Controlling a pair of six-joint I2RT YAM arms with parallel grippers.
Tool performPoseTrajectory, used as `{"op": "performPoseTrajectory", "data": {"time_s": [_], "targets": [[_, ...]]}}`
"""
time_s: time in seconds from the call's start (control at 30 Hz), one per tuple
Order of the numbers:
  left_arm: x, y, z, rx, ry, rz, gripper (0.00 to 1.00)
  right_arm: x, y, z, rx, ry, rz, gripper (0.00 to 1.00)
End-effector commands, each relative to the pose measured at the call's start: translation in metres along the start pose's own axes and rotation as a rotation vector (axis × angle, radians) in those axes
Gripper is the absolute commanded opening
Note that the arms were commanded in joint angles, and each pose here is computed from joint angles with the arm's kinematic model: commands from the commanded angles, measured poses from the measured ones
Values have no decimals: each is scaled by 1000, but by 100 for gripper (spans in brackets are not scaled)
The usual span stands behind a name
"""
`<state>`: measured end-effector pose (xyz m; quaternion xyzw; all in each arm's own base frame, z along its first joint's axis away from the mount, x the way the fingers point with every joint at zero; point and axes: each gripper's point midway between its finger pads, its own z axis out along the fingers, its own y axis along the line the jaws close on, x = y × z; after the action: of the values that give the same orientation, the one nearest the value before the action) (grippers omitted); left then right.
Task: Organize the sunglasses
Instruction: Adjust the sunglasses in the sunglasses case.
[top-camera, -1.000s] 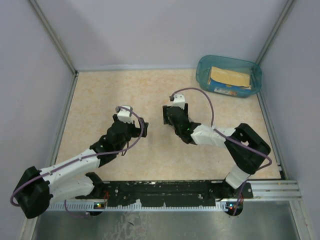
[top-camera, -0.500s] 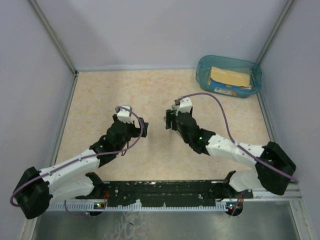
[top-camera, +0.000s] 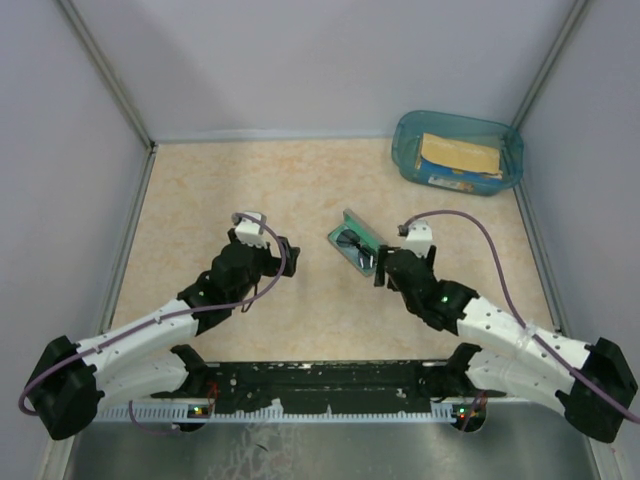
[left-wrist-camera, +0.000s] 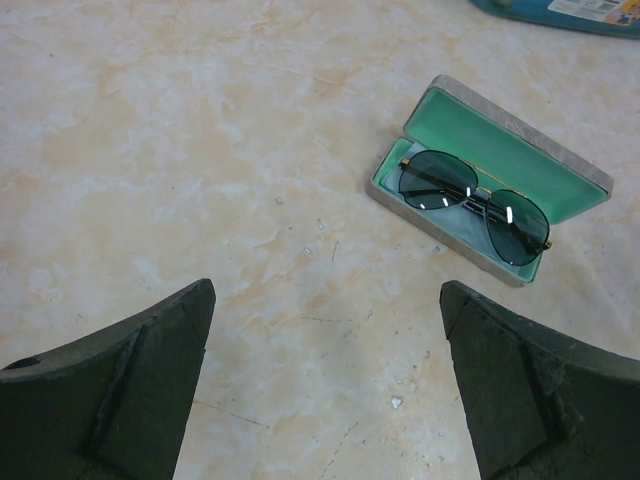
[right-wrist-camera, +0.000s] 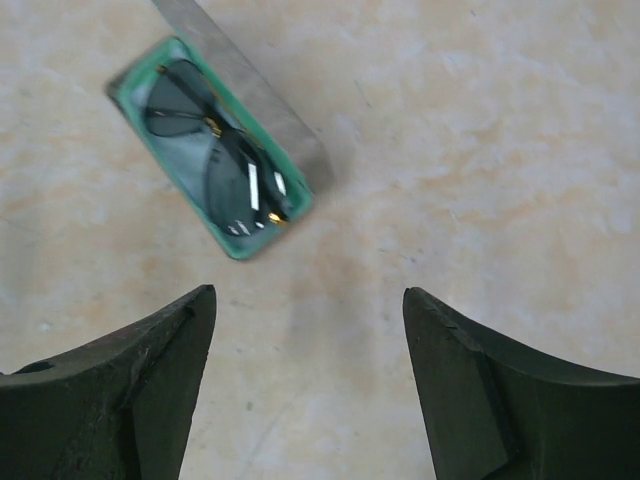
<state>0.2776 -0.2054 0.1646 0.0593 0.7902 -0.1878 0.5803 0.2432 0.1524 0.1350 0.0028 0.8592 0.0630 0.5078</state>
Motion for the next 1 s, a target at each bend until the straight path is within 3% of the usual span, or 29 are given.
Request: {"op": "performPoseTrajectory", "data": {"time_s": [0.0, 0.97], "targets": [[-11, -12, -1, 57, -17, -17, 100, 22, -33, 2, 88, 64, 39, 76], [-16, -13, -4, 72, -50, -26, 100, 30, -31, 67, 103, 123, 12, 80]]}}
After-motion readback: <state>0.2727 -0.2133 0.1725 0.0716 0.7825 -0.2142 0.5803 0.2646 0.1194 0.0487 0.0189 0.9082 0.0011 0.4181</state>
